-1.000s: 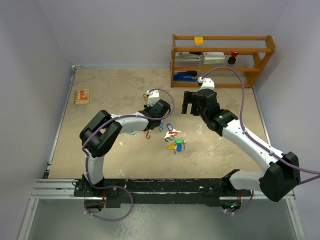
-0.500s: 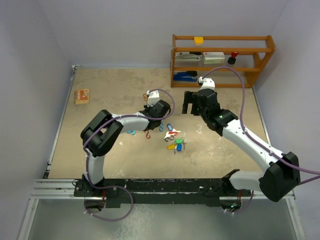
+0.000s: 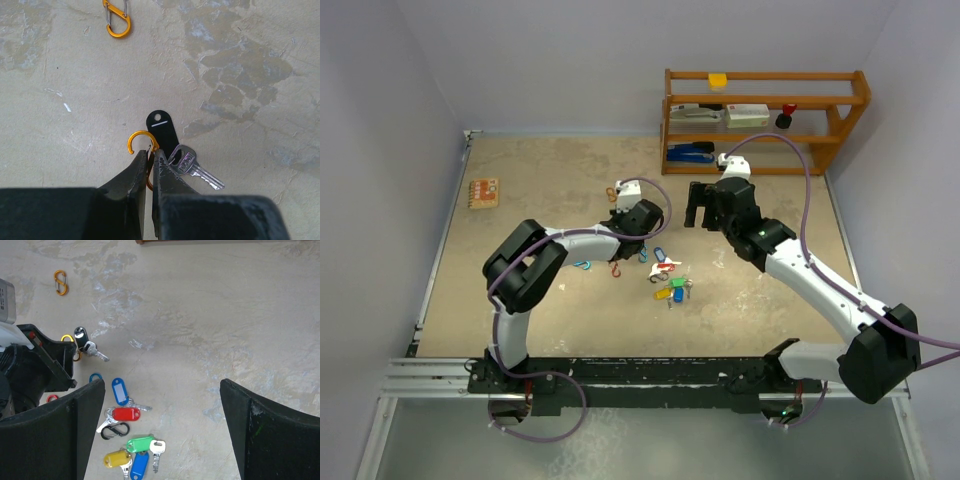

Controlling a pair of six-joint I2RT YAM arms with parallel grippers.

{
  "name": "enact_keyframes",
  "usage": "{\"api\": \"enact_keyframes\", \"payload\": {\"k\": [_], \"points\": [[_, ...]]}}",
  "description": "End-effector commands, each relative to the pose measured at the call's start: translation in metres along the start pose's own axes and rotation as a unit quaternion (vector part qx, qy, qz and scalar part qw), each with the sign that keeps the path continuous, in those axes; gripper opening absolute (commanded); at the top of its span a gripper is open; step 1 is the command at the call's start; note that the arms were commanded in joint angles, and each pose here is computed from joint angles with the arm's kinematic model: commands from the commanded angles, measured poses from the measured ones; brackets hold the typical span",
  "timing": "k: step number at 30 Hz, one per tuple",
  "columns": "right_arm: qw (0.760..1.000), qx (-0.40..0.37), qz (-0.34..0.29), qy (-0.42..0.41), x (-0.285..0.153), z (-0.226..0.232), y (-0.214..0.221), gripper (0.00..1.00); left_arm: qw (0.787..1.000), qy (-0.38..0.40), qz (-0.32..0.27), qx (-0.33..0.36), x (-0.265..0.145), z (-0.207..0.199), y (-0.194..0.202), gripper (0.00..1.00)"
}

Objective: Put the keys on the keyring

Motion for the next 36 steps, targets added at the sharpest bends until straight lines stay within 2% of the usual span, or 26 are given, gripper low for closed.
{"api": "enact_keyframes", "payload": {"k": [1,36], "points": [[1.0,0.005,-0.016,-0.002,-0.0049,-0.0028,-0.0048,1.0,1.0,0.004,-0.02,-0.016,0.0009,-0.011,-0.0096,0.0],[1.0,0.007,-0.012,-0.006,-0.0026,-0.0036,-0.0042,1.0,0.999,-0.031,-0.038,-0.002,0.0079,-0.006,-0.0114,0.0]]}}
Point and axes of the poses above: each gripper's point midway between its finger pads, its own x axis out along the fingers, its own z axis along the line the jaws close on, y = z × x, the point moved 10 cm from there along -x, back along the fingers, and after that the axes turned 7 degrees about -x, right-handed, at the moved point
